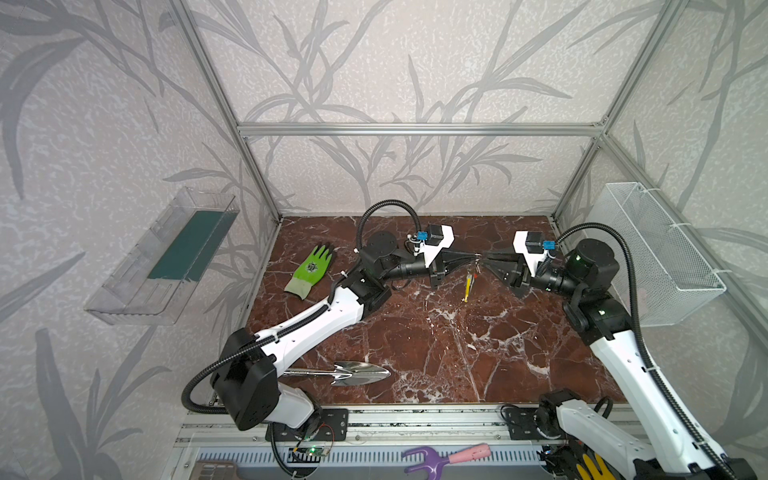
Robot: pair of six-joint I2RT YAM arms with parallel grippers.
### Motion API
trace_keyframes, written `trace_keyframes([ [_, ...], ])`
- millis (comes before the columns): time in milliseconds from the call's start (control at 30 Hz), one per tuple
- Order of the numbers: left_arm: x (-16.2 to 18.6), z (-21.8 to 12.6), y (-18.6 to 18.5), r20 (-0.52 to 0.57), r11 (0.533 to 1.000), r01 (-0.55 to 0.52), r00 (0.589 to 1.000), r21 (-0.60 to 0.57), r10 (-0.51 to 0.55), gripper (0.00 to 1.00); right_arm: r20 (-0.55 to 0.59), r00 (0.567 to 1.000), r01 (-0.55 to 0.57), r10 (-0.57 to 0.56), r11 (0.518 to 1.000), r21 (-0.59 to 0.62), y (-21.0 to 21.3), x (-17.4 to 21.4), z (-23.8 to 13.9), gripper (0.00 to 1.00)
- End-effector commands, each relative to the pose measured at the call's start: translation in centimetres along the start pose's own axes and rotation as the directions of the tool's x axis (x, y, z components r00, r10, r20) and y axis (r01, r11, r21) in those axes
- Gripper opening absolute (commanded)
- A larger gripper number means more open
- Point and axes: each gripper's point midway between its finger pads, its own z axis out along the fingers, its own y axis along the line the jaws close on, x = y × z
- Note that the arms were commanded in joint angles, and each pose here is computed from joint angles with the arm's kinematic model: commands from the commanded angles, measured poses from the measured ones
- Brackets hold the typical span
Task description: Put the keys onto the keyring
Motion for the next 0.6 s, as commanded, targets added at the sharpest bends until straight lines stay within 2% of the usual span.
trace_keyframes([
  [0, -1.1, -0.5, -0.8, 0.025, 0.999, -0.026, 0.999, 0.022, 0.025, 0.0, 0.031, 0.999, 0.012, -0.011, 0.999, -0.032, 0.5, -1.2, -0.1, 0.2],
  [567, -0.8, 0.1, -0.6, 0.012, 0.999, -0.015, 1.0, 0.036, 0.015, 0.0, 0.02, 1.0, -0.01, 0.012, 0.994, -0.109, 1.7, -0.7, 0.1, 0.02],
])
